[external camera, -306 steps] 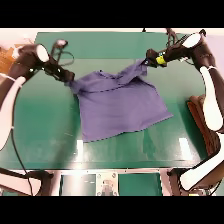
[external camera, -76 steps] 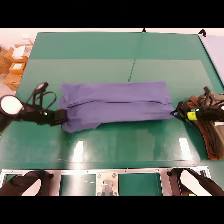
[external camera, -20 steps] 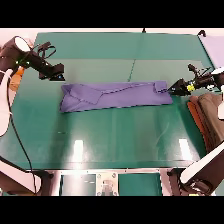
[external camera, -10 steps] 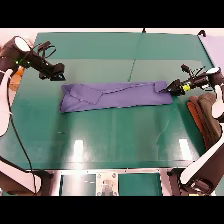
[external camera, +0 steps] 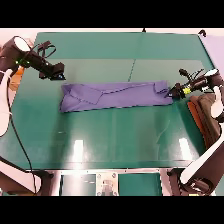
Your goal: Fold the shirts.
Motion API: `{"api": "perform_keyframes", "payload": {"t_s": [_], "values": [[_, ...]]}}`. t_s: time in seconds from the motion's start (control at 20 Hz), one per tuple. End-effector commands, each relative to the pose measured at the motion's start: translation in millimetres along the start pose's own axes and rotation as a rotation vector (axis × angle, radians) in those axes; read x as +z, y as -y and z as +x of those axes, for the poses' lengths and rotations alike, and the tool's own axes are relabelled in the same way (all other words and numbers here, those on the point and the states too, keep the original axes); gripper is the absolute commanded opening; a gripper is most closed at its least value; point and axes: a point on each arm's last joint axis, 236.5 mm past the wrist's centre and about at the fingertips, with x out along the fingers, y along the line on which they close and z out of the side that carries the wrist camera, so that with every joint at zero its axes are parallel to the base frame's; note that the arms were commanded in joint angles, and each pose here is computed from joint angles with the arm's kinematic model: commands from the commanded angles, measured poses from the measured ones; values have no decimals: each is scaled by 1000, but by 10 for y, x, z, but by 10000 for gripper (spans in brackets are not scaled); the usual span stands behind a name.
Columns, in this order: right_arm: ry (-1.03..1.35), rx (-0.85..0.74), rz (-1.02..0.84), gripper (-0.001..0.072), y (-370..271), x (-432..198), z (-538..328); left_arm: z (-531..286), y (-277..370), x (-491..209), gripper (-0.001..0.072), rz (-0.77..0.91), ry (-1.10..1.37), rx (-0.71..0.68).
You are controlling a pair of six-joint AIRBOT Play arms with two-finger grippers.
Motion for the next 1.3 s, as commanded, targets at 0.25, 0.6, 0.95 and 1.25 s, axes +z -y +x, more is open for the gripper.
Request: {"api": "perform_keyframes", "payload": {"t_s": [0.25, 0.6, 0.95, 1.25], "values": [[95, 115, -121, 16, -950, 187, -246, -27, 342, 17, 25, -12, 6, -146], [257, 20, -209, 17, -2315, -28, -1011, 408, 1311, -295, 25, 131, -58, -227], [253, 9, -366, 17, -3411, -433, -900, 1473, 2755, -672, 25, 322, 103, -307], [225, 21, -397, 17, -3606, -492, -741, 2085, 2870, -926, 25, 267, 62, -331]]}}
